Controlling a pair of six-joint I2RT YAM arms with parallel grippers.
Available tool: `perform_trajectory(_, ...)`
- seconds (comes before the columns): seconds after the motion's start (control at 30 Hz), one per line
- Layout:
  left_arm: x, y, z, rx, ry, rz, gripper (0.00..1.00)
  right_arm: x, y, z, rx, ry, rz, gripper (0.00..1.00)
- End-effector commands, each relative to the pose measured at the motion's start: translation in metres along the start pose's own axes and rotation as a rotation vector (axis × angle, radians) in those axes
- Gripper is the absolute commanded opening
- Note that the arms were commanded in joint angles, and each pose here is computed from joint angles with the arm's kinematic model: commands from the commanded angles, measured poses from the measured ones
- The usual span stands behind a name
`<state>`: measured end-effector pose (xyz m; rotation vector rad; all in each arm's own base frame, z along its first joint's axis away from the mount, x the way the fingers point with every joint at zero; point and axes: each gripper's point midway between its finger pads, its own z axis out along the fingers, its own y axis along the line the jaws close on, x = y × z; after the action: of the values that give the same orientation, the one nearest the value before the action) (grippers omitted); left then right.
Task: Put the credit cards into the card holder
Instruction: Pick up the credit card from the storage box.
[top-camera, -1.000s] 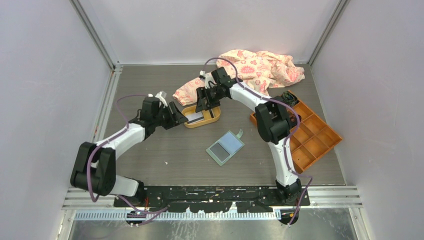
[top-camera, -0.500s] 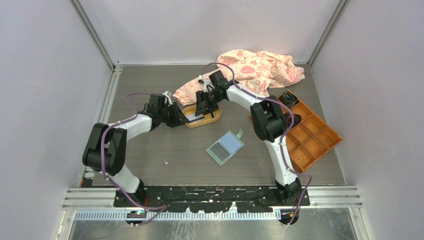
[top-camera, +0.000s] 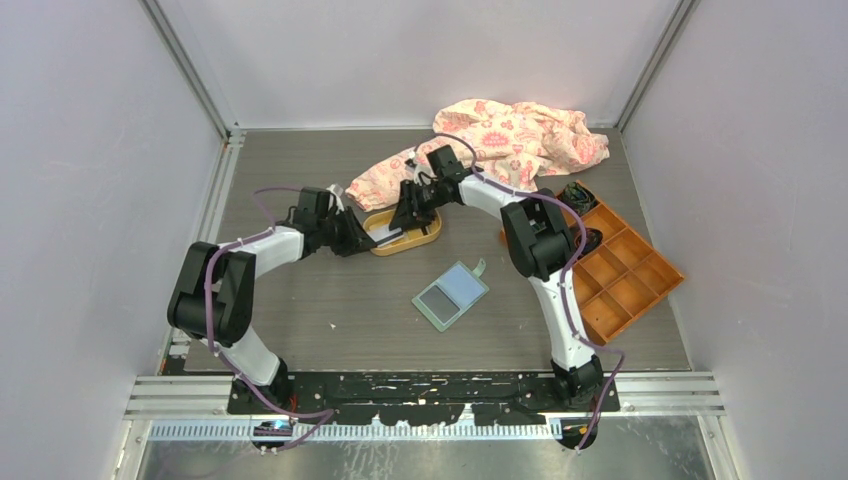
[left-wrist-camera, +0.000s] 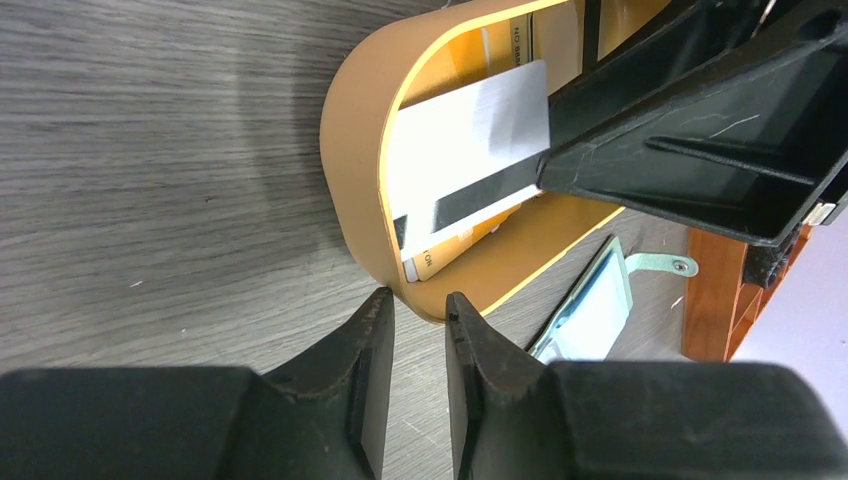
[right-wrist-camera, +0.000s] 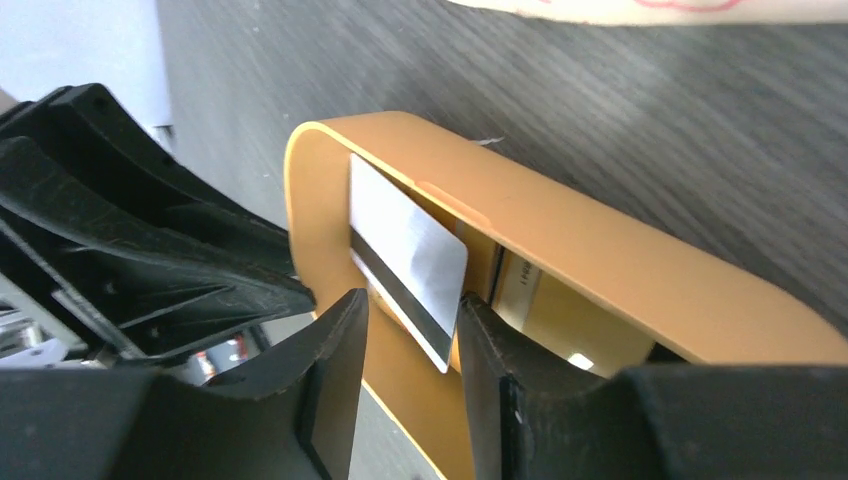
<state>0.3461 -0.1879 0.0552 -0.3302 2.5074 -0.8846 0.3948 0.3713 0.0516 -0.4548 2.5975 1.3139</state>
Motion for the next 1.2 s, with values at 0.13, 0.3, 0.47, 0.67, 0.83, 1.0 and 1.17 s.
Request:
perform_trajectory(0.13, -0.016, -0.025, -0.005, 0.079, -0.028, 0.045, 0.25, -0.013, 0.075, -0.022, -0.25, -0.037, -0.002, 0.39)
perform_trajectory(0.3, -0.017, -0.027, -0.006, 0.079, -0.03, 0.046, 0.24, -0.011, 0.061, -0.017, -0.188, -0.04, 0.006, 0.35)
perform_trajectory(0.47, -0.018, -0.03, -0.007, 0.089, -0.026, 0.049, 0.25, -0.011, 0.031, -0.013, -0.02, -0.05, -0.018, 0.27)
perform_trajectory(0.67, -0.02, -0.035, -0.017, 0.104, -0.042, 0.067, 0.3, -0.018, 0.035, -0.022, -0.025, -0.075, -0.042, 0.04)
perform_trajectory(0.83, -0.025, -0.044, -0.038, 0.134, -0.099, 0.088, 0.34, -0.032, 0.057, -0.051, -0.116, -0.132, -0.069, 0.01)
perform_trajectory(1.0, -0.027, -0.053, -0.066, 0.173, -0.187, 0.111, 0.37, -0.043, 0.077, -0.08, -0.191, -0.186, -0.087, 0.01)
perform_trajectory(1.17, -0.024, -0.069, -0.097, 0.267, -0.285, 0.16, 0.39, -0.04, 0.099, -0.1, -0.299, -0.19, -0.097, 0.01)
